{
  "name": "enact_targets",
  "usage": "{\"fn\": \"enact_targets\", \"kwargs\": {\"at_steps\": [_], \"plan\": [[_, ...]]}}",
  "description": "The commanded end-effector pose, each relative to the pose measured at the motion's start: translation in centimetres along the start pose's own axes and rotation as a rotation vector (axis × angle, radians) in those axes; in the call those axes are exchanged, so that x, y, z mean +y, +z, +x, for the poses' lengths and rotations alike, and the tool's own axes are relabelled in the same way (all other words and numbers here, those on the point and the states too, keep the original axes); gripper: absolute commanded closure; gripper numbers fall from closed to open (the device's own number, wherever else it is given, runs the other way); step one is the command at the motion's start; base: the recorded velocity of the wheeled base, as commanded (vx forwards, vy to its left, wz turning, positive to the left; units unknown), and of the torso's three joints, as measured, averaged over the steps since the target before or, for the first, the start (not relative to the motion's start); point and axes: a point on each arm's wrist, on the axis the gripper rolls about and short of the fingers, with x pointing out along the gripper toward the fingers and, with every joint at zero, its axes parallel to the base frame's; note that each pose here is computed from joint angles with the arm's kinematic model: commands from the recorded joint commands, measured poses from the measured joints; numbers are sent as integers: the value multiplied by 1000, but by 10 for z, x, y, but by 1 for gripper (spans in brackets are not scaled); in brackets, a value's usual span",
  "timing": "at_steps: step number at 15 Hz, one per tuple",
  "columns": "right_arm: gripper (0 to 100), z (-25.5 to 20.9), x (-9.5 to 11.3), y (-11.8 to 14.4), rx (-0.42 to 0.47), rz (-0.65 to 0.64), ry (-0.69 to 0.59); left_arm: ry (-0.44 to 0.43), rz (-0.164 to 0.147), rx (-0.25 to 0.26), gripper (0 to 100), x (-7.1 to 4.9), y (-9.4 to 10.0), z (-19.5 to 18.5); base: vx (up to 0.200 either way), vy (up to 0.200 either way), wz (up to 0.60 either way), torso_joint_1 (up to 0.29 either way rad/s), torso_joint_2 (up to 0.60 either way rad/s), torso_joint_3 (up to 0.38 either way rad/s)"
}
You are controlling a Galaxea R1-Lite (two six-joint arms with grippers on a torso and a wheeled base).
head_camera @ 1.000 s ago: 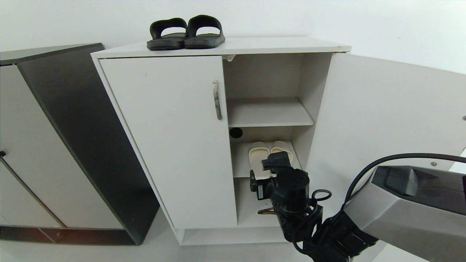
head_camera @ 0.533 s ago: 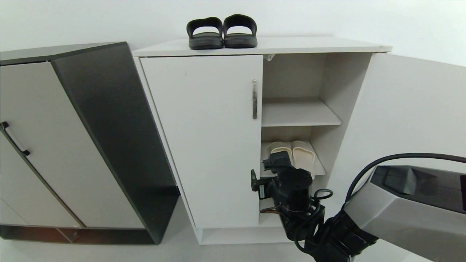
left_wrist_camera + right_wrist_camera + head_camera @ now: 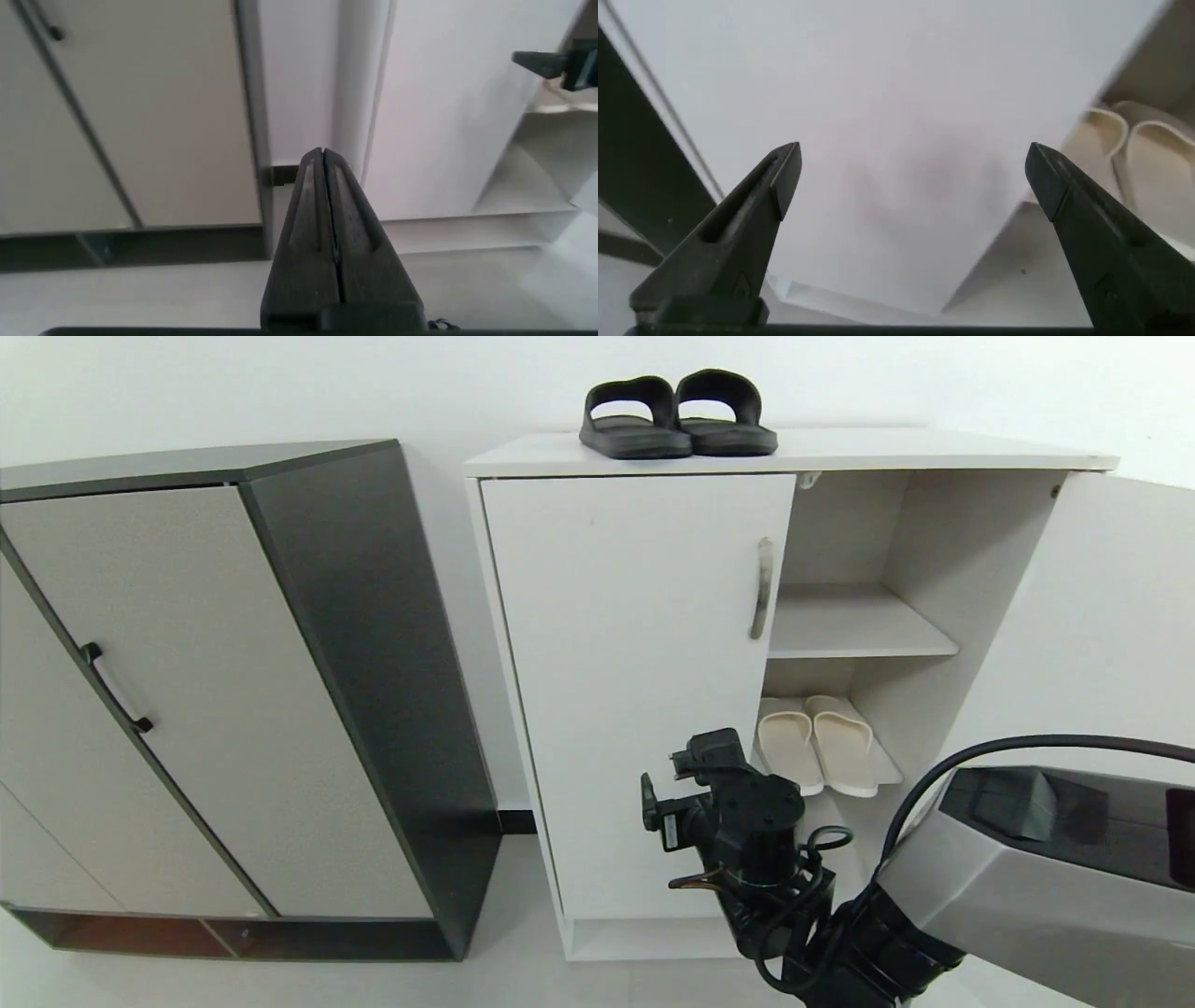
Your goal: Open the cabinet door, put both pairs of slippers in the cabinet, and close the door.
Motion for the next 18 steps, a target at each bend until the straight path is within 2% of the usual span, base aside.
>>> {"fn": "enact_targets", "kwargs": {"at_steps": [1, 16, 18], "plan": [[0, 1, 0, -6, 13, -12, 1, 0, 0, 2, 100, 0, 0, 0, 0, 0, 0, 0, 0, 0], [0, 0, -1, -9, -4, -19, 19, 2, -1, 2, 100, 0, 0, 0, 0, 0, 0, 0, 0, 0], [0, 0, -1, -9, -4, -19, 19, 2, -1, -1, 100, 0, 0, 0, 0, 0, 0, 5, -227, -261]]}}
